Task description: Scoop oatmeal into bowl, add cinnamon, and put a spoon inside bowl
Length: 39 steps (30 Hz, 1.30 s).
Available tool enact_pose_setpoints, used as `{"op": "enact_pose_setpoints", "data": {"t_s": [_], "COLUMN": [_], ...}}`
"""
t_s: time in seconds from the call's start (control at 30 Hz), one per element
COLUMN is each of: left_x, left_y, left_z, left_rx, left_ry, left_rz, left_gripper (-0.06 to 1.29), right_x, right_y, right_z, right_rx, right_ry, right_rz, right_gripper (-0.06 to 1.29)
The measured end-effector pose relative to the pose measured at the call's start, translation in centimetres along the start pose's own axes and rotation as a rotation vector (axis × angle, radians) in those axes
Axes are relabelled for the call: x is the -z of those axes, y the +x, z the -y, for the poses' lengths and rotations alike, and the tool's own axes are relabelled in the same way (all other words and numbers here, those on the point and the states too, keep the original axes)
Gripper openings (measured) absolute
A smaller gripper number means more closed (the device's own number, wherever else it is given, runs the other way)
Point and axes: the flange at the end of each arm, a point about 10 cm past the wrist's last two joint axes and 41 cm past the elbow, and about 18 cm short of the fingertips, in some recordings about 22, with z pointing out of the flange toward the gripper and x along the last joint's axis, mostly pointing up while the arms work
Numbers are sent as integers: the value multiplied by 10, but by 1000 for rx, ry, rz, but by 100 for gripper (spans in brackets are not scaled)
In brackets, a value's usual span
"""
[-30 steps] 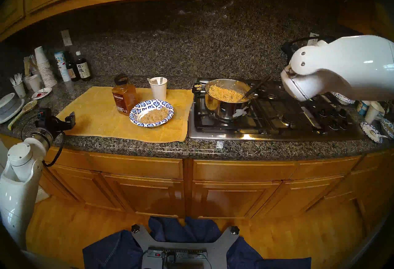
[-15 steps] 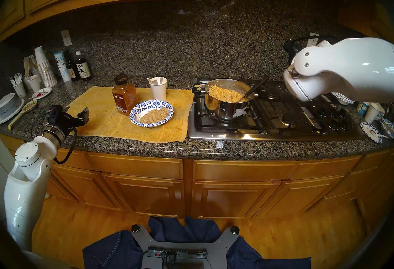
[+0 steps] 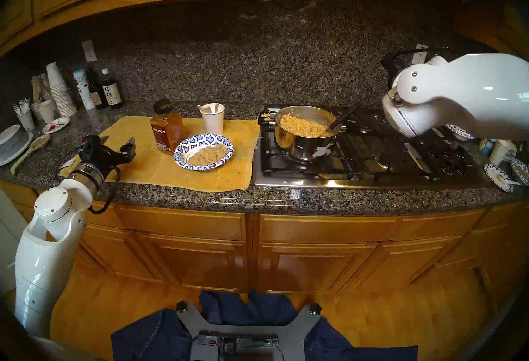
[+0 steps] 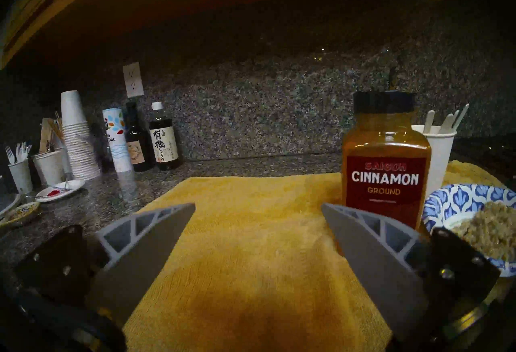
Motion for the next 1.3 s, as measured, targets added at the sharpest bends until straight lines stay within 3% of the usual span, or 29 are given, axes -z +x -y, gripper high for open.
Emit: {"op": "enact_pose_setpoints", "data": {"t_s": [0.4, 0.67, 0.87, 1.3], "left_x": [-14, -20, -28, -41], "left_y": [2, 1, -12, -18], "left_z": [-17, -18, -16, -14], "left_rx": [27, 45, 66, 84], "left_ry": [-86, -144, -218, -283], "left_rz": [-31, -39, -13, -16], "left_gripper": [123, 123, 123, 123], "right_x": [0, 0, 0, 1], "right_y": [1, 1, 1, 2], "right_z": [0, 0, 0, 0], "right_rx": [-2, -3, -4, -6], "right_ry": [10, 18, 25, 31], "right_rz": [-4, -7, -9, -11], "right_gripper": [124, 124, 124, 124]}}
